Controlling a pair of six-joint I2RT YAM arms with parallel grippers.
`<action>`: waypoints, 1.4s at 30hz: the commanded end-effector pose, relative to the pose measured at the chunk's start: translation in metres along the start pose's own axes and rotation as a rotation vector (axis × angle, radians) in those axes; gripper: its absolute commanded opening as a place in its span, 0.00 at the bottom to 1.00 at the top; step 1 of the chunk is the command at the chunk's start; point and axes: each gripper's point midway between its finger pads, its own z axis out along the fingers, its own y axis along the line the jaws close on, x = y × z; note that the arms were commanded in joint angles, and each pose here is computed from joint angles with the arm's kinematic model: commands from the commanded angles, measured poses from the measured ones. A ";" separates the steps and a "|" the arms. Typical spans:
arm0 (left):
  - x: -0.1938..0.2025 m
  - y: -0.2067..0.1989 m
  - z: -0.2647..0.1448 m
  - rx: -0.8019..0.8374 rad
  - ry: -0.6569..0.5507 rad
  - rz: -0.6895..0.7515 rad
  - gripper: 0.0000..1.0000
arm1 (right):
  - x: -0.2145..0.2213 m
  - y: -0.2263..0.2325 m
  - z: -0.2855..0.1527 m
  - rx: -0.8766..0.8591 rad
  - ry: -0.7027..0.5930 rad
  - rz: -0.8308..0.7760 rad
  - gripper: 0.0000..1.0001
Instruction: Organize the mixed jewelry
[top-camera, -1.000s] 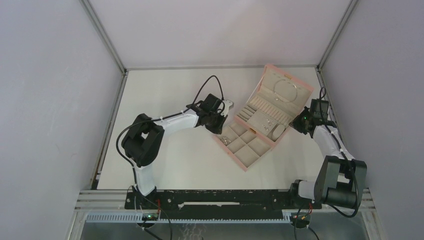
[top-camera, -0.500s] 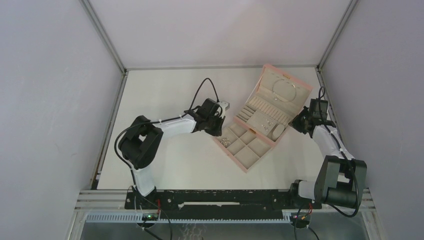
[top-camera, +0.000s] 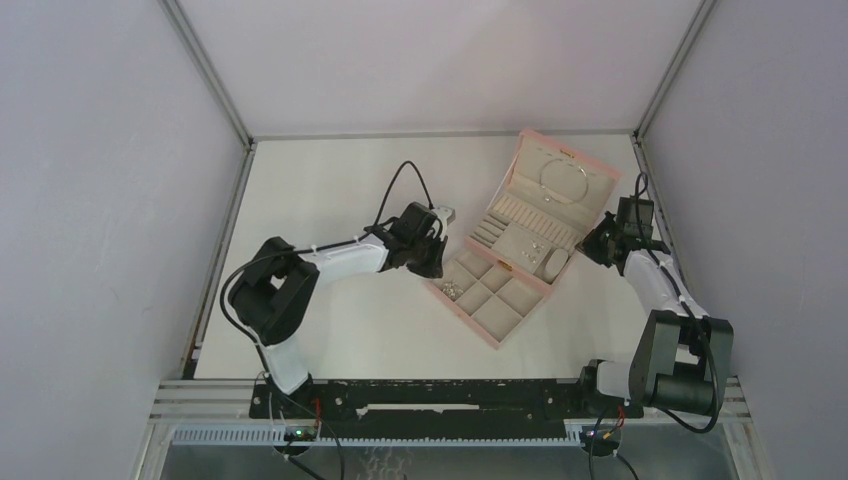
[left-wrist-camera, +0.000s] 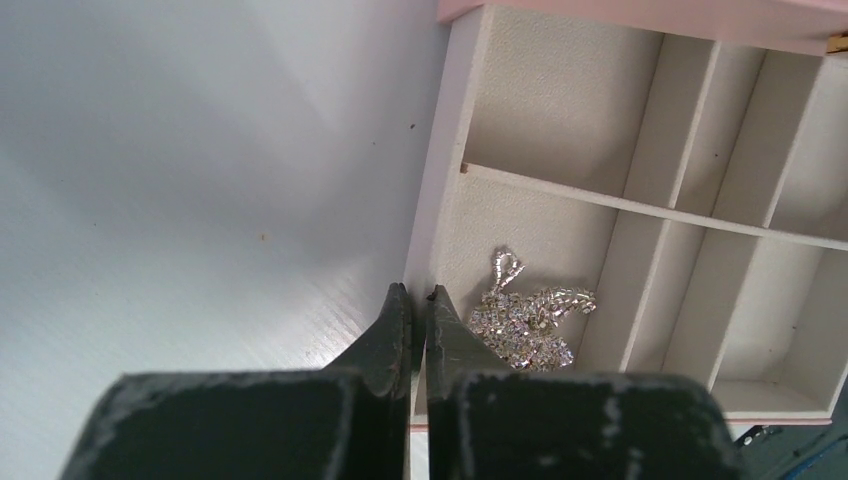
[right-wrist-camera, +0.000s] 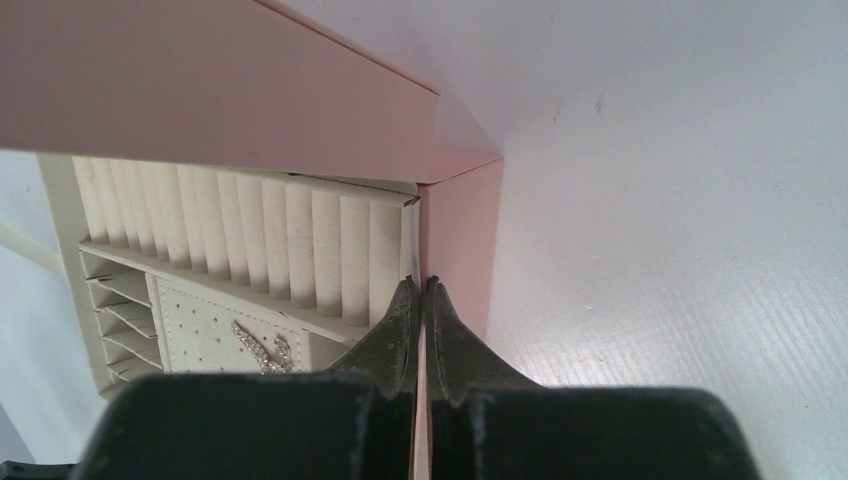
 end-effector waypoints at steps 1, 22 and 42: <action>-0.042 -0.033 -0.022 0.118 -0.137 -0.057 0.00 | 0.026 0.009 -0.001 -0.036 0.111 0.012 0.00; 0.017 -0.048 -0.024 0.173 0.080 0.071 0.00 | 0.028 0.015 0.002 -0.050 0.118 0.043 0.00; 0.026 -0.036 -0.024 0.095 0.152 -0.001 0.00 | 0.028 0.013 0.002 -0.039 0.113 0.040 0.00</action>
